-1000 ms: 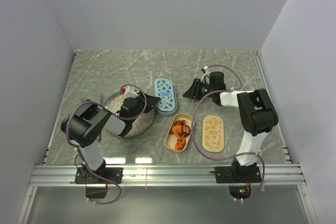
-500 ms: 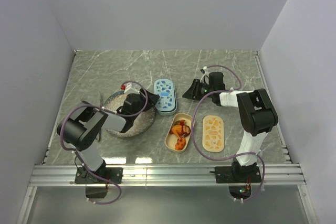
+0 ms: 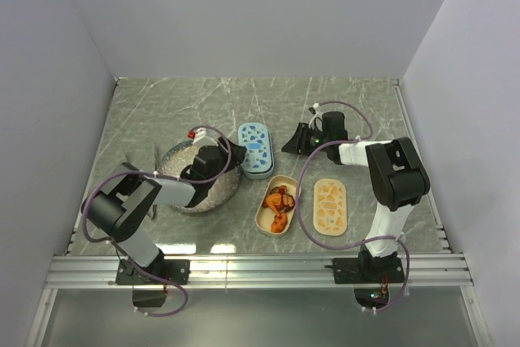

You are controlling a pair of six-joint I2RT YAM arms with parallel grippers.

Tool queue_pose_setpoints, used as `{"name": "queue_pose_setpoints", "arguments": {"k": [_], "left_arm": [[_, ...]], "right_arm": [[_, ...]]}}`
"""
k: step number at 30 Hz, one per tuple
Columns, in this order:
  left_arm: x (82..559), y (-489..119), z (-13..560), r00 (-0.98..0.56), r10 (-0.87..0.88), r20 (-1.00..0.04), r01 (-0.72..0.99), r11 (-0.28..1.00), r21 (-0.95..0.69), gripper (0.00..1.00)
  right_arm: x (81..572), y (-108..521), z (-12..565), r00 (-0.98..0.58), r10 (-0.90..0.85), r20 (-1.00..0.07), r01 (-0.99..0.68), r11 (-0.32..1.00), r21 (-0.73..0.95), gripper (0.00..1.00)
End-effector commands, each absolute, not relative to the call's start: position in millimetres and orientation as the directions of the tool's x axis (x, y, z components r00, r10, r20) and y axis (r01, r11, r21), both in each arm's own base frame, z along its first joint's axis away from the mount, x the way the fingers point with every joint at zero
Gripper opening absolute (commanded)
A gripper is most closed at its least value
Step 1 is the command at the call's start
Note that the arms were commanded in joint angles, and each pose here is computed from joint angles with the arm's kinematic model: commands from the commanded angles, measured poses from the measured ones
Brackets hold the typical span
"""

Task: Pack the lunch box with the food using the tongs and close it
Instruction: Put the lid back on the lunch box

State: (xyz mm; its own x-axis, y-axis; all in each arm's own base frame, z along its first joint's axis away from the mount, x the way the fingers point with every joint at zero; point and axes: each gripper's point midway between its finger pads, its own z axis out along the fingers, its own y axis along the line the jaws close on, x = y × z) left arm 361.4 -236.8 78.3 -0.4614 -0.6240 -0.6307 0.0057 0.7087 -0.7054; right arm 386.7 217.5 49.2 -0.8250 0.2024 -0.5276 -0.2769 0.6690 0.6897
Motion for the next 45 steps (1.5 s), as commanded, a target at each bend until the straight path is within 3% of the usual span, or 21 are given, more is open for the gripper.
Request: {"name": "queue_pose_setpoints", "arguments": {"k": [1,6,12,14,16,17,18,31,45], "left_arm": [[372,-235,113,-0.379,-0.641,-0.668,0.051,0.706,-0.706,0.62],[376,-231,117,-0.358,-0.623,-0.695,0.035,0.735,-0.677,0.60],[382,-239,115,-0.367,-0.601,-0.710,0.041,0.752,-0.657,0.44],[387,-242,113,-0.370,-0.595,-0.713,0.037,0.757,-0.652,0.34],[391,-243,109,-0.372,-0.590,-0.717,0.032,0.764,-0.645,0.17],[393,-242,108,-0.364,-0.591,-0.720,0.022,0.767,-0.641,0.04],[394,-241,105,-0.364,-0.586,-0.724,0.013,0.774,-0.633,0.00],[411,-224,132,-0.241,-0.597,-0.765,-0.030,0.793,-0.609,0.00],[446,-230,86,-0.324,-0.549,-0.771,-0.147,0.834,-0.532,0.00]], "right_arm": [[395,224,62,-0.790,0.184,-0.585,-0.333,0.671,0.662,0.44],[394,226,80,-0.745,0.173,-0.644,-0.361,0.707,0.608,0.44],[390,229,87,-0.734,0.168,-0.658,-0.369,0.715,0.594,0.44],[390,229,86,-0.735,0.168,-0.657,-0.367,0.716,0.594,0.44],[390,229,85,-0.737,0.168,-0.655,-0.365,0.717,0.594,0.44],[390,229,84,-0.737,0.168,-0.654,-0.364,0.718,0.594,0.44],[390,230,84,-0.738,0.166,-0.654,-0.365,0.716,0.594,0.44],[390,230,82,-0.739,0.159,-0.654,-0.368,0.718,0.591,0.44],[388,229,80,-0.741,0.154,-0.654,-0.370,0.718,0.589,0.44]]}}
